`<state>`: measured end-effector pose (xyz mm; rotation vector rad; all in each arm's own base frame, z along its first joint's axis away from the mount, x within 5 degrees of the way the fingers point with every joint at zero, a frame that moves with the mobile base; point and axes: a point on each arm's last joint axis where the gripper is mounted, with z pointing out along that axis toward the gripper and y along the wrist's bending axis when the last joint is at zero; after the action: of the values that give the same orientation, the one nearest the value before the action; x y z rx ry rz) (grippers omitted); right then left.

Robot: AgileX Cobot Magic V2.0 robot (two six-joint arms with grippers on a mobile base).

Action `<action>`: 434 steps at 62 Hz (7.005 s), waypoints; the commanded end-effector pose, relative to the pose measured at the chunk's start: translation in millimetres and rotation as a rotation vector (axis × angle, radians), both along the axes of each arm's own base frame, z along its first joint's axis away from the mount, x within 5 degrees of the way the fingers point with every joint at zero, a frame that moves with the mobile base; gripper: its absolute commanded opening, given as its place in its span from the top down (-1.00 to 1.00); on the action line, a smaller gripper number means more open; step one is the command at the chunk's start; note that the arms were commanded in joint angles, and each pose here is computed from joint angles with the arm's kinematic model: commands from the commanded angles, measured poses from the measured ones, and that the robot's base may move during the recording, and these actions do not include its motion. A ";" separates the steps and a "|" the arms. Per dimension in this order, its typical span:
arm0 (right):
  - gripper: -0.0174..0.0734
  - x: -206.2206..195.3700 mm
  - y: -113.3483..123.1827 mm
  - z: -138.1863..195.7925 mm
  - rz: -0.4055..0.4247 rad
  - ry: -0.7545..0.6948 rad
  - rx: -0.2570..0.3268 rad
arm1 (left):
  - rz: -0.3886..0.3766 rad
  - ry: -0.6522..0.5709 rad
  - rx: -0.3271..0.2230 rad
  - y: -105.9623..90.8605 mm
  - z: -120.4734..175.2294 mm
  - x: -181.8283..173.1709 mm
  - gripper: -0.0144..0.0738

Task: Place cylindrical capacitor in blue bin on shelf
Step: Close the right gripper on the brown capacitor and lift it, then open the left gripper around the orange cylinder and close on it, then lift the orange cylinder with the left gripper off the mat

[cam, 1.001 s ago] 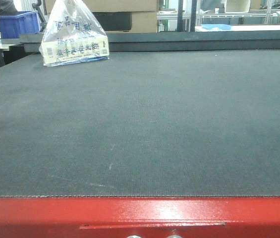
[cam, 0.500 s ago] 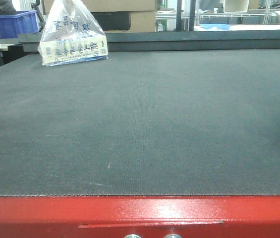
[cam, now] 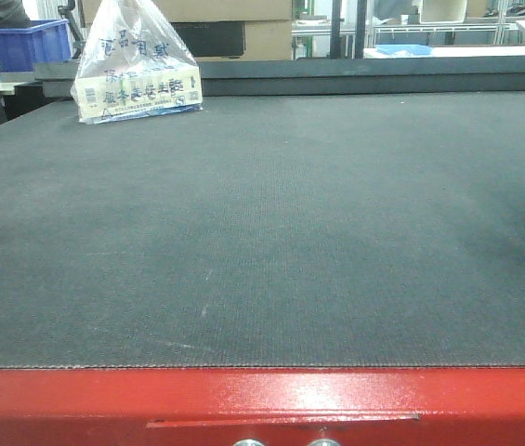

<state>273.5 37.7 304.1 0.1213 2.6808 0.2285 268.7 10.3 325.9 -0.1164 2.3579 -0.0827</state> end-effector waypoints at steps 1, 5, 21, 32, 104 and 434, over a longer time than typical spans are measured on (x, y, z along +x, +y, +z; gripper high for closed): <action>0.95 2.2 9.3 3.7 0.000 0.010 -0.048 | 0.012 -0.019 -0.018 0.2 3.1 1.6 0.93; 0.95 2.1 17.7 -0.3 0.030 0.032 -0.051 | 0.012 -0.019 -0.018 0.2 3.1 1.6 0.93; 0.95 15.2 21.7 -27.8 0.038 0.145 -0.071 | 0.012 -0.019 -0.018 0.2 3.1 1.6 0.93; 0.95 21.0 22.9 -43.1 0.056 0.208 -0.088 | 0.012 -0.019 -0.018 0.2 3.1 1.6 0.93; -0.15 48.0 26.0 -95.0 0.067 0.283 -0.128 | 0.008 0.014 -0.021 -0.2 1.1 -0.5 0.93; 0.98 -187.4 -22.3 79.1 0.027 -1.186 0.028 | 0.019 -0.975 0.008 -11.3 45.0 -209.9 0.93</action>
<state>87.4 15.5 380.6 -0.0336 1.5305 0.2463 60.8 -0.8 367.9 -0.0695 1.4111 -0.0844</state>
